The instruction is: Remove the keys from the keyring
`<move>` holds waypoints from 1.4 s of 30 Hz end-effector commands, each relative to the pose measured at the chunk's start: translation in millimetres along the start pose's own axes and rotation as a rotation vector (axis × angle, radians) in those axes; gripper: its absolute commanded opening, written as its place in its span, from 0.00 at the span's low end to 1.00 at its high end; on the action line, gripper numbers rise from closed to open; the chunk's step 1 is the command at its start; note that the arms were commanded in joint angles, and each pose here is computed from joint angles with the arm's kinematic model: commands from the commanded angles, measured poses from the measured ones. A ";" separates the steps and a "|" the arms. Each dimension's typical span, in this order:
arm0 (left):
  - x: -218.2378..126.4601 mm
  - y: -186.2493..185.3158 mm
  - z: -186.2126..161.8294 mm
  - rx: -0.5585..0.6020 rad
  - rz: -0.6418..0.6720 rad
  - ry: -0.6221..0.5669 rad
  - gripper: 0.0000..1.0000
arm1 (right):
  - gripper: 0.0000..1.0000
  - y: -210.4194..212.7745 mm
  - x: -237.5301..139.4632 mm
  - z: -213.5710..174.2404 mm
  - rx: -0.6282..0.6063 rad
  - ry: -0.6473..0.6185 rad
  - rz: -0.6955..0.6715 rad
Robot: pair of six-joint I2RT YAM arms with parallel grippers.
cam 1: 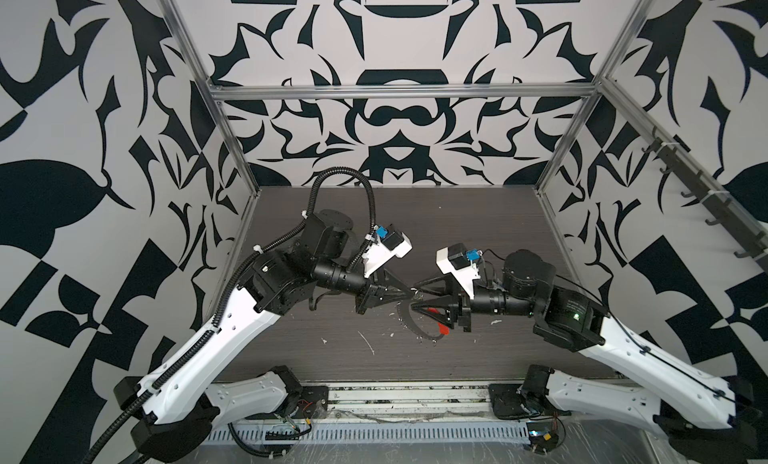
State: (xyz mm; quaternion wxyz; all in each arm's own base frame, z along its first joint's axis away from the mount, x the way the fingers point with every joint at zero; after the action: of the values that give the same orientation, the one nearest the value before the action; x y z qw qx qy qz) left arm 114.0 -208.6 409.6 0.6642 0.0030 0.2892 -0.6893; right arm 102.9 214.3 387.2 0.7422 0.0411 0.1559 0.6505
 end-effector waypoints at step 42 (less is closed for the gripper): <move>-18.5 -22.9 3.4 0.072 -0.020 -0.037 0.00 | 0.27 8.0 -16.6 23.4 0.014 -0.059 0.117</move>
State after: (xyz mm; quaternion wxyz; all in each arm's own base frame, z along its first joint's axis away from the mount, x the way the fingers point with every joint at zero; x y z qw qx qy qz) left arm 104.1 -201.0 415.0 0.6628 0.0074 0.2768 -0.6958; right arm 102.2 201.7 404.3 0.7190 0.0660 0.1557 0.6741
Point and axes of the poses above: each gripper's point midway between its finger pads, its own x axis out along the fingers, its own y axis along the line the jaws close on, z = x × y, the point moved 9 cm from there along -x, back along the fingers
